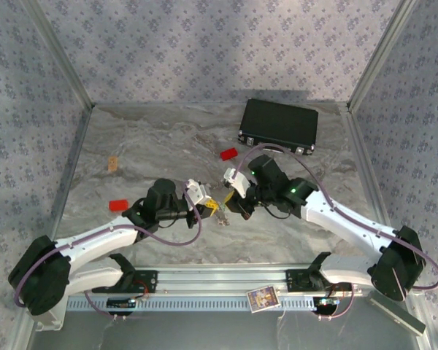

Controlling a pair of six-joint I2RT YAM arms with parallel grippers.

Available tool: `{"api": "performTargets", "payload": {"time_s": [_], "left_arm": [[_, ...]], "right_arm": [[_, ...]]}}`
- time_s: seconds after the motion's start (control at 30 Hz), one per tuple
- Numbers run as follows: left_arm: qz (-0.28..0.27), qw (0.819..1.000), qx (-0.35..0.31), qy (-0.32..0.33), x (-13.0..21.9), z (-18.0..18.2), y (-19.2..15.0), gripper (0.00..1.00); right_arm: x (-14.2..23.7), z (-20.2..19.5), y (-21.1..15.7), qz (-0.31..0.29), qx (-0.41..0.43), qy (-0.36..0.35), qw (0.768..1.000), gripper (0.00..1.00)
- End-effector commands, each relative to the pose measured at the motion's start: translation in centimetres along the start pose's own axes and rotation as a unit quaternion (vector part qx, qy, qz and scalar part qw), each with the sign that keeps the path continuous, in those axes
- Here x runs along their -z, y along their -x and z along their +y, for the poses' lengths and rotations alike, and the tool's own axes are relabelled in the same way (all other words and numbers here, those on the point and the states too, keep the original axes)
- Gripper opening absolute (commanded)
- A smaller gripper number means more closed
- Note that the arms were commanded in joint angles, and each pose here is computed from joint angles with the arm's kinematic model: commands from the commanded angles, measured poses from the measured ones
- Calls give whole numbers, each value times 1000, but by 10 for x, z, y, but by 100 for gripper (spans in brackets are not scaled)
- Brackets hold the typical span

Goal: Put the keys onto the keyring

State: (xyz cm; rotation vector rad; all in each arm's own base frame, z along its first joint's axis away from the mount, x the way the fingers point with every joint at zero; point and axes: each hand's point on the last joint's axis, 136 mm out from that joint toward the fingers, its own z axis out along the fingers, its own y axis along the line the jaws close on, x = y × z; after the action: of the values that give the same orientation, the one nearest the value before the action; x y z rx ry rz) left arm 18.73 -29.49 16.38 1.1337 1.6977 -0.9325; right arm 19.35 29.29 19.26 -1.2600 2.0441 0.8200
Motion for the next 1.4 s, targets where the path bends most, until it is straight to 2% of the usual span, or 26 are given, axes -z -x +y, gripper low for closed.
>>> {"api": "performTargets", "payload": {"time_s": [0.0,0.5,0.93,1.03,1.17,1.3,1.37], "left_arm": [[-24,1000,-9,-7,-1,-2,21,0],[-23,999,-21,-15,0,-6,20,0],[-29,999,-46,-5,-2,-6,22,0],[-34,998,-49,-2,-2,-6,24,0],[-42,998,-54,-1,-1,-6,25,0],[-51,997,-61,-1,-1,-7,26,0],[-56,996,-67,-2,-1,-8,27,0]], "right_arm": [[1,1,15,-16,13,8,1000,0],[-5,-24,10,4,-15,-42,999,0],[-10,-18,5,23,-26,-11,999,0],[-6,-22,4,24,-29,-20,999,25],[6,-29,5,13,-24,-42,999,46],[17,-33,7,-10,3,-64,998,50],[21,-29,8,-43,46,-66,996,50]]}}
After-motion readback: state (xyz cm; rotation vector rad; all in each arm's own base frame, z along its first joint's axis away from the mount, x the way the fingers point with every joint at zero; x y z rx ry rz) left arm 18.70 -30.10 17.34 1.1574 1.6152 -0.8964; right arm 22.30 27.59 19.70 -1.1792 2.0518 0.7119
